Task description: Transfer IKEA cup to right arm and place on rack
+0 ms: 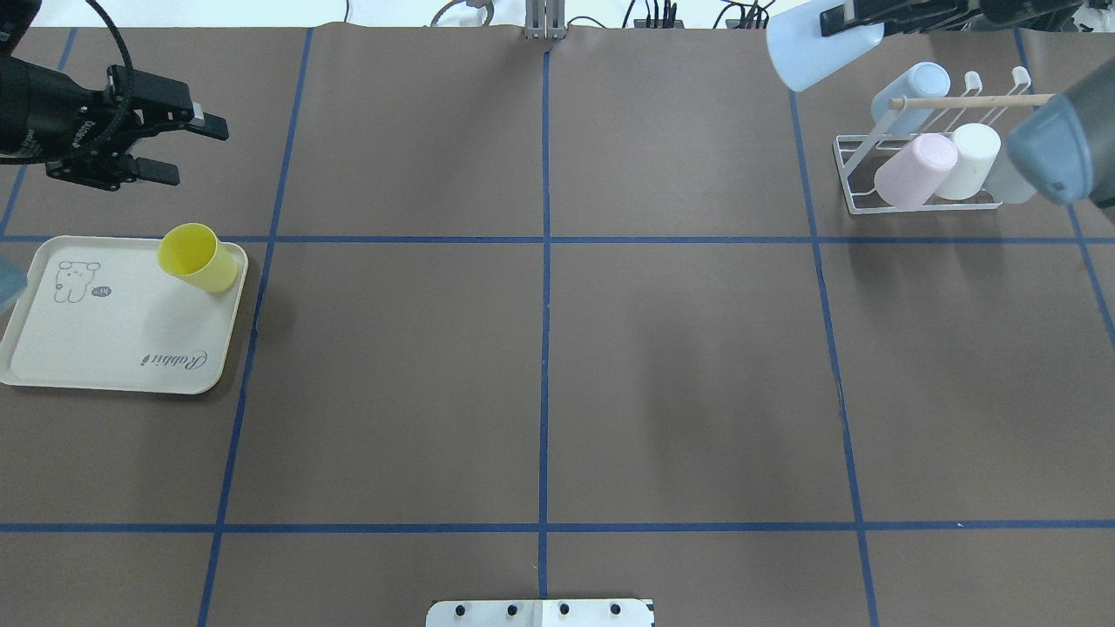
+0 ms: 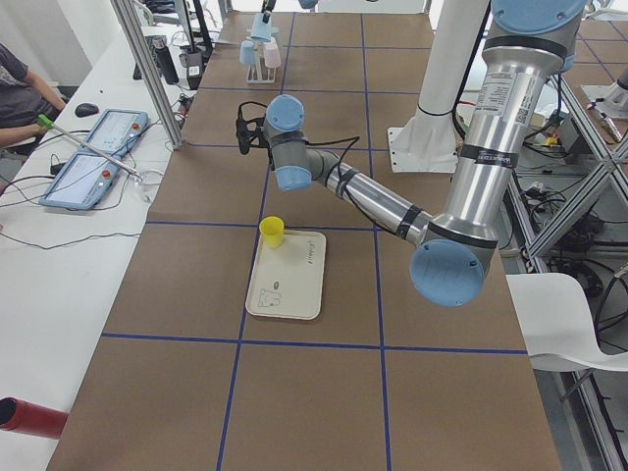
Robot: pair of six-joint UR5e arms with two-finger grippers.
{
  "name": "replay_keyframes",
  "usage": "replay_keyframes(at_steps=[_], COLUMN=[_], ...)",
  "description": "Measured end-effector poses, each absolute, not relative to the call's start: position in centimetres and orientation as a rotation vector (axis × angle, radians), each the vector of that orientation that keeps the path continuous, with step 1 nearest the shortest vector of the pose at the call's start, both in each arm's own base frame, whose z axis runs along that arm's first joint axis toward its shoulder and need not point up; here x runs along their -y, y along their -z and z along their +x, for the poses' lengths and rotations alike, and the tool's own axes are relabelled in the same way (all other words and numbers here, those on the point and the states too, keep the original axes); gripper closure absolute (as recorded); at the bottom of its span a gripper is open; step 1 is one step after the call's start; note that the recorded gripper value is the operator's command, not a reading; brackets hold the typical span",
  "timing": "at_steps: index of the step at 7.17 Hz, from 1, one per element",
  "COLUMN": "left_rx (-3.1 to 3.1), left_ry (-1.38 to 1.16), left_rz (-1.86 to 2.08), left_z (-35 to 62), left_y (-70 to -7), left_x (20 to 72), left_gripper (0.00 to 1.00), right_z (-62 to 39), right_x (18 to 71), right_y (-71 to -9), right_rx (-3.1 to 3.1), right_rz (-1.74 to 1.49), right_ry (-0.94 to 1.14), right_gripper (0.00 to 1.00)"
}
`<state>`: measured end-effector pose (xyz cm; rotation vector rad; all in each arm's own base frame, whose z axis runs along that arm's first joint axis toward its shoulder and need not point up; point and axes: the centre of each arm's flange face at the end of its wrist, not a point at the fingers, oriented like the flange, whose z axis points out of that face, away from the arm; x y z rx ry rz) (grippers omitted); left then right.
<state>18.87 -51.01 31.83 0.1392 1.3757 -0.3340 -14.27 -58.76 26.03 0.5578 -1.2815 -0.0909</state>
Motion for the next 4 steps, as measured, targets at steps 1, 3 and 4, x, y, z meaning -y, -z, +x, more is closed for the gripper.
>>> replay_keyframes(at_steps=[1,3,4], left_rx=[-1.326,-1.241,-1.223], left_ry=[0.329,0.321,0.320], left_rz=[0.163,0.205,0.210], left_z=[18.0,16.9,16.7], left_y=[-32.6,-34.5,-35.2], left_x=[51.7,52.2,52.1], left_gripper=[0.00,0.00,0.00], right_z=[-11.8,-8.2,-6.9], right_x=[60.4,64.0,66.3], right_y=[-27.2,-29.5,-30.8], right_rx=[1.188,1.017,0.937], right_rz=[0.558,0.527,0.508], right_ry=[0.117,0.188,0.226], right_gripper=[0.51,0.51,0.51])
